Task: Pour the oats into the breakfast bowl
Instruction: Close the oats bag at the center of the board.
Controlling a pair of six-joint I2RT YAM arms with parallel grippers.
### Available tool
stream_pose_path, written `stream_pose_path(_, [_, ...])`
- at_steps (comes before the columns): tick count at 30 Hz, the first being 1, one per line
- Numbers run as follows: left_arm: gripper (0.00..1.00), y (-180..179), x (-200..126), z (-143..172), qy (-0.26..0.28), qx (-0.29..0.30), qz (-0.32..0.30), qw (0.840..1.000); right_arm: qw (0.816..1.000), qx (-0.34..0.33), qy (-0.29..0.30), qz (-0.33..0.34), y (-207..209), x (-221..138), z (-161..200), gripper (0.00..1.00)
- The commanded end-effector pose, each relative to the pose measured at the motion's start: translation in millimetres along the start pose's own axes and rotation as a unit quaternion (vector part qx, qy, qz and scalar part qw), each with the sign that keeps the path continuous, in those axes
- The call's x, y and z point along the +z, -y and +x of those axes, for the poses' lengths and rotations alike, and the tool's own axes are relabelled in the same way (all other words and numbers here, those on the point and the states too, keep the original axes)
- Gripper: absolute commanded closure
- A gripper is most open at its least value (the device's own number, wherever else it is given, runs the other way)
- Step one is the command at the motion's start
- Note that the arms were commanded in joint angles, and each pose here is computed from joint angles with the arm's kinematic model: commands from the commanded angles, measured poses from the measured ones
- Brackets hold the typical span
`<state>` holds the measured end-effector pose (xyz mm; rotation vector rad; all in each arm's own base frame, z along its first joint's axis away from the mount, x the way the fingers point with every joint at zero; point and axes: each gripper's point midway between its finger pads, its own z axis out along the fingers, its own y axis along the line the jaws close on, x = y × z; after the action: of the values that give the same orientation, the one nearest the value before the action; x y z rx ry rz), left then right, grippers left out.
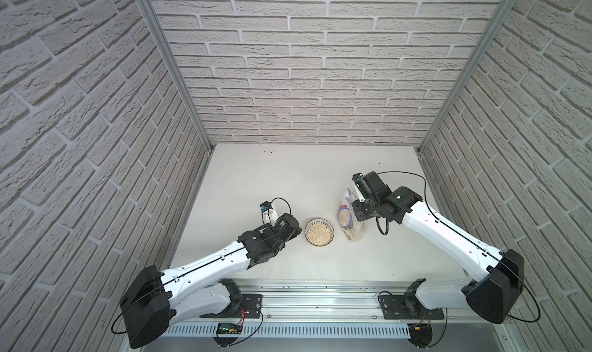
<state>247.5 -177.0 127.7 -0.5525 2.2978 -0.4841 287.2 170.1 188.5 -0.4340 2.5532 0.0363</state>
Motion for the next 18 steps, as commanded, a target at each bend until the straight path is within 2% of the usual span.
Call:
stream_pose_path(1, [0.23, 9.8, -1.6, -3.5, 0.004, -0.002, 0.013, 1.0, 1.0, -0.003, 0.023, 0.006, 1.5, -7.5, -19.6, 0.93])
stream_pose_path(3, [0.23, 9.8, -1.8, -3.8, 0.005, -0.003, 0.013, 1.0, 1.0, -0.002, 0.024, 0.002, -0.1, -9.3, -23.0, 0.96])
stream_pose_path(7, [0.24, 10.6, -2.0, -4.8, 0.007, -0.001, 0.014, 1.0, 0.998, 0.008, 0.057, -0.003, 1.6, -13.3, -26.6, 0.96])
stream_pose_path(10, [0.24, 10.6, -2.1, -4.9, 0.007, -0.002, 0.015, 1.0, 0.998, 0.014, 0.05, -0.018, -0.1, -13.2, -25.7, 0.96])
stream_pose_path(11, [0.24, 11.2, -2.0, -4.6, 0.007, -0.002, 0.016, 1.0, 0.999, 0.014, 0.041, -0.019, -0.1, -10.6, -25.0, 0.84])
stream_pose_path(13, [0.24, 12.4, -2.1, -4.8, 0.007, -0.002, 0.018, 1.0, 0.999, 0.012, 0.034, -0.016, -0.3, -5.0, -25.9, 0.71])
stream_pose_path(16, [0.24, 12.6, -2.4, -4.8, 0.006, -0.001, 0.018, 1.0, 0.999, 0.012, 0.035, -0.023, -4.1, 2.3, -33.2, 0.68])
stream_pose_path(17, [0.24, 12.4, -2.6, -5.0, 0.007, -0.001, 0.018, 1.0, 0.999, 0.012, 0.036, -0.023, -4.2, 4.6, -36.1, 0.7])
stream_pose_path(18, [0.24, 12.0, -2.8, -5.2, 0.007, -0.001, 0.018, 1.0, 0.999, 0.011, 0.034, -0.022, -4.9, 8.1, -38.4, 0.76])
